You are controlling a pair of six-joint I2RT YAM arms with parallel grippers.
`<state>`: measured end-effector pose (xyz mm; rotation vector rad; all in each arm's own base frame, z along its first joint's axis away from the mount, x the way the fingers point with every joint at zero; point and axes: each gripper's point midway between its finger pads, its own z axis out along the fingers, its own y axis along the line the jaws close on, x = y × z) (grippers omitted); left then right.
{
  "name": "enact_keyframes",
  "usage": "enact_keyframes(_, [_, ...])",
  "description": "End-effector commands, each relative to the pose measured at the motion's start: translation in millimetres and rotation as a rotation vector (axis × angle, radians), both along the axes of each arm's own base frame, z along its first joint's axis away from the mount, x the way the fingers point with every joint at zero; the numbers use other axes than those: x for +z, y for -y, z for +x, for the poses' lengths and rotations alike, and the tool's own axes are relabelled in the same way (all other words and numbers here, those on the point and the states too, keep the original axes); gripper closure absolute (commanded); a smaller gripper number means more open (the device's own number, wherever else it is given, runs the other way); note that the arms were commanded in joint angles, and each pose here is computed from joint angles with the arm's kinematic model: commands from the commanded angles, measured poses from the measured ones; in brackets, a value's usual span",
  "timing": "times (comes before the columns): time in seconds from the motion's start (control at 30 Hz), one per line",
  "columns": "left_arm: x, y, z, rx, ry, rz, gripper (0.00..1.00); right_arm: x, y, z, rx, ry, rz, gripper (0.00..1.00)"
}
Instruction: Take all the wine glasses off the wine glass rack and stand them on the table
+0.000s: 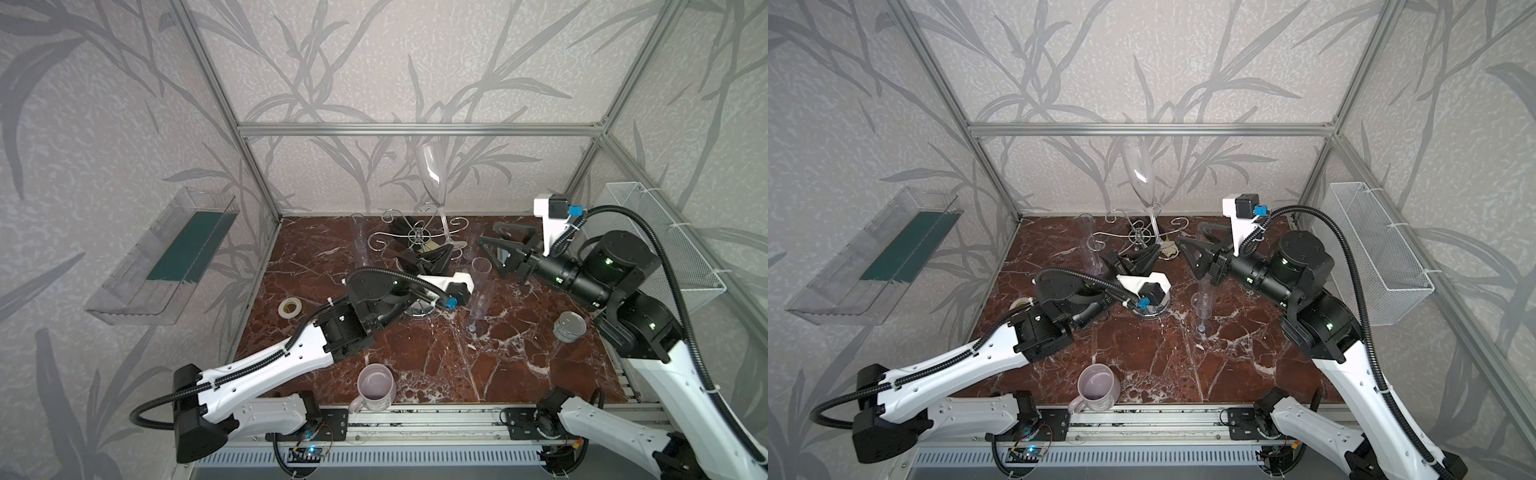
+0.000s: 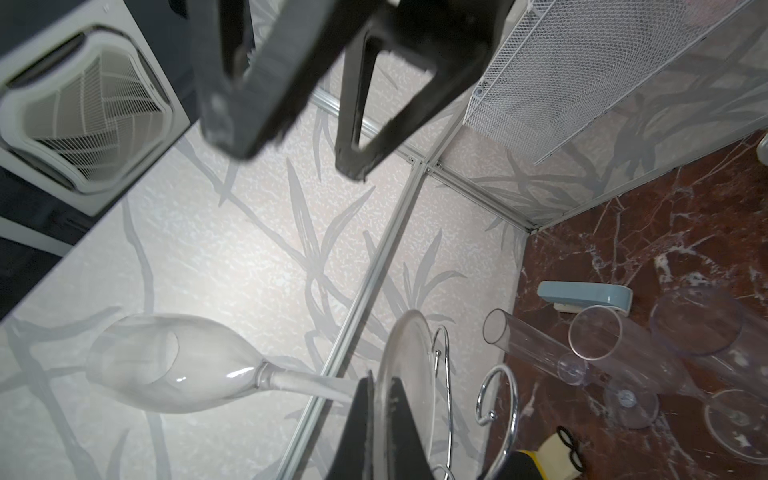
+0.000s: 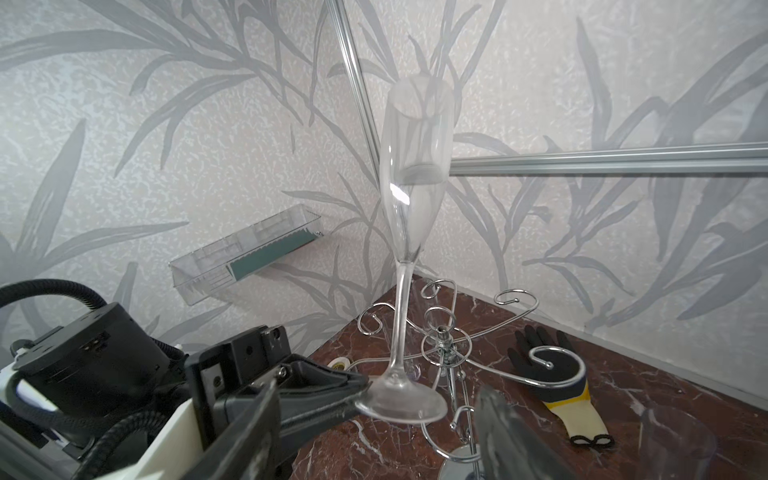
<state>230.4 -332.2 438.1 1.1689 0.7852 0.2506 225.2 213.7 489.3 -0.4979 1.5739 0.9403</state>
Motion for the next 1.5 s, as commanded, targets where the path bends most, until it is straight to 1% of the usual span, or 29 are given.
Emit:
enact_keyframes(0.0, [39,-7,-16,0.057,0.265,-0.009,1.00,-6,-11,-6,0.081,-0.043,-0.020,0.29])
enact_keyframes(0.1, [32,1,-25,0.056,0.327,0.022,1.00,-10,-14,-3,0.083,-0.052,-0.027,0.30])
enact_keyframes(0.23, [21,10,-34,0.030,0.362,0.073,1.00,-10,-18,-1,0.100,-0.054,-0.027,0.33])
enact_keyframes(0.43, [7,19,-39,0.014,0.370,0.124,1.00,-9,-26,-2,0.146,-0.062,-0.021,0.39])
enact_keyframes(0.5, [3,22,-39,0.012,0.372,0.140,1.00,-12,-28,-1,0.150,-0.068,-0.026,0.42])
enact_keyframes(0.6, [1,24,-39,0.011,0.373,0.150,1.00,-16,-31,0,0.156,-0.074,-0.041,0.51])
enact_keyframes(0.63, [0,24,-39,0.011,0.372,0.155,1.00,-18,-32,0,0.159,-0.077,-0.046,0.55])
enact_keyframes(0.8, [-3,26,-40,0.007,0.369,0.165,1.00,-20,-35,0,0.167,-0.068,-0.057,0.83])
enact_keyframes(0.87, [-3,27,-40,0.004,0.365,0.162,1.00,-21,-37,0,0.173,-0.059,-0.063,0.97])
enact_keyframes(0.9, [-2,27,-40,0.003,0.365,0.157,1.00,-21,-37,0,0.175,-0.054,-0.063,1.00])
enact_keyframes(1.03, [-3,28,-40,0.003,0.347,0.147,1.00,-22,-38,-2,0.181,-0.047,-0.065,1.00])
enact_keyframes(1.13, [-3,26,-38,0.010,0.301,0.127,0.99,-21,-38,-3,0.179,-0.040,-0.065,1.00])
enact_keyframes(1.17, [-2,24,-38,0.007,0.282,0.107,0.89,-21,-37,-2,0.173,-0.035,-0.065,1.00])
enact_keyframes(1.23, [5,18,-42,0.003,0.253,0.040,0.67,-19,-34,-1,0.153,-0.019,-0.068,1.00])
enact_keyframes(1.27, [11,13,-43,0.004,0.228,-0.007,0.57,-19,-32,-1,0.139,-0.010,-0.074,1.00])
enact_keyframes(1.3, [16,8,-44,0.005,0.193,-0.052,0.49,-17,-29,0,0.122,0.002,-0.080,1.00])
enact_keyframes(1.37, [27,-3,-46,-0.008,0.093,-0.143,0.42,-16,-23,0,0.087,0.027,-0.097,1.00])
enact_keyframes(1.47, [41,-21,-53,-0.087,-0.143,-0.288,0.40,-14,-12,2,0.026,0.064,-0.119,1.00])
